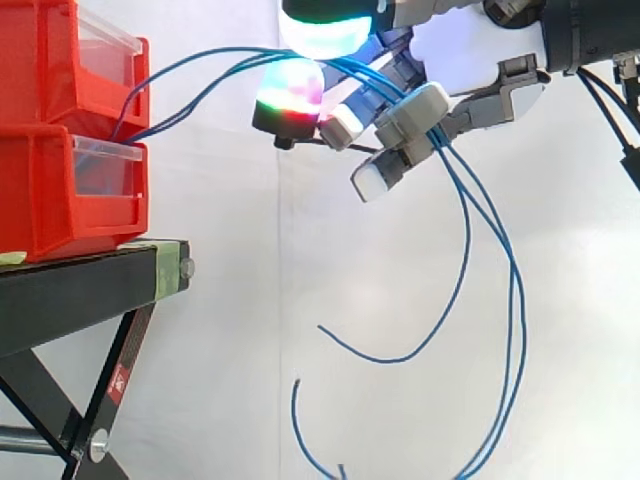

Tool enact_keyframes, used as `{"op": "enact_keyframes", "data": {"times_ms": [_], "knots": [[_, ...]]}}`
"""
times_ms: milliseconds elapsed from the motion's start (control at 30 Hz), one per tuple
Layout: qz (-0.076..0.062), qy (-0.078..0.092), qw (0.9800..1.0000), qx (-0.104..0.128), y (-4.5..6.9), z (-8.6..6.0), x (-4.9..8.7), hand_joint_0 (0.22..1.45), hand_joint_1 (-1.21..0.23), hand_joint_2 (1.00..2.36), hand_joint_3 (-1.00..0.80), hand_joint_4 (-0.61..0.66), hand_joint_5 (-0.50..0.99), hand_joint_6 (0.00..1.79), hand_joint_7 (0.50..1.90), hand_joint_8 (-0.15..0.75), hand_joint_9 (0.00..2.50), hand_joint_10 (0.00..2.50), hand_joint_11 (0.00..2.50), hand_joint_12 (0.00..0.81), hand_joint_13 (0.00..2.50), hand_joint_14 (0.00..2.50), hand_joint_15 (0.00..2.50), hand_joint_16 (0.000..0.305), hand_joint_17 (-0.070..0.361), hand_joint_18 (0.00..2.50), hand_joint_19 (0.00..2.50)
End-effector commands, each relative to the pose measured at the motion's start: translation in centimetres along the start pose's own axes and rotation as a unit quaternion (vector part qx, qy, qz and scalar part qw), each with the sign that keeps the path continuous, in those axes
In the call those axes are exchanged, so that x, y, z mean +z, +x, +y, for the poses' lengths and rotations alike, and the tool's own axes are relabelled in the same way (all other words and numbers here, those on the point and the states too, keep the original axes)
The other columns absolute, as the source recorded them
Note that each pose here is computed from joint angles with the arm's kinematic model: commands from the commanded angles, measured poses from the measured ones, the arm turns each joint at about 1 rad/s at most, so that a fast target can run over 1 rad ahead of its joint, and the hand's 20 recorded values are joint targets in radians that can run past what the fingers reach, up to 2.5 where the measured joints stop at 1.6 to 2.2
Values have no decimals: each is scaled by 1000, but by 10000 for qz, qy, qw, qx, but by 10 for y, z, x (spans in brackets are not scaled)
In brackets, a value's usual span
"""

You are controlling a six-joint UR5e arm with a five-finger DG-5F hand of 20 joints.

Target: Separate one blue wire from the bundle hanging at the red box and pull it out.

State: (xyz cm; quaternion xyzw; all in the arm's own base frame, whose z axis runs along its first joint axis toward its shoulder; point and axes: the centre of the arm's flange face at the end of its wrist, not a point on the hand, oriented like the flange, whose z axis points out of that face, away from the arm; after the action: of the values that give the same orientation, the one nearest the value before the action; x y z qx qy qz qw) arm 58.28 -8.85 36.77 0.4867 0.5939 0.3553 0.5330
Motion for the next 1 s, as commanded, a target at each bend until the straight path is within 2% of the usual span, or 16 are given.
{"op": "enact_keyframes", "data": {"times_ms": [0,167,233,367,667,967], "knots": [[0,-1,10000,1,0,0,0,569,-951,1016,-279,321,-250,921,947,407,827,20,1050,453,1392,15,1279,61,137,841,529],[0,-1,10000,1,0,0,0,567,-963,1013,-336,320,-251,919,921,407,817,20,1049,457,1384,15,1282,61,137,836,530],[0,-1,10000,1,0,0,0,542,-918,1008,-413,309,-237,912,904,412,882,20,1061,463,1413,14,1291,61,138,848,551],[0,-1,10000,1,0,0,0,517,-828,1003,-457,296,-218,907,899,427,999,21,1099,468,1485,14,1300,61,138,899,557],[2,6,10000,-1,0,-1,0,555,-671,1009,-401,240,-178,895,938,420,1206,21,1129,447,1577,14,1326,56,126,975,574],[2,6,10000,-1,0,-1,0,603,-682,1016,-327,219,-167,893,955,419,1247,20,1099,435,1596,15,1329,53,119,987,578]]}}
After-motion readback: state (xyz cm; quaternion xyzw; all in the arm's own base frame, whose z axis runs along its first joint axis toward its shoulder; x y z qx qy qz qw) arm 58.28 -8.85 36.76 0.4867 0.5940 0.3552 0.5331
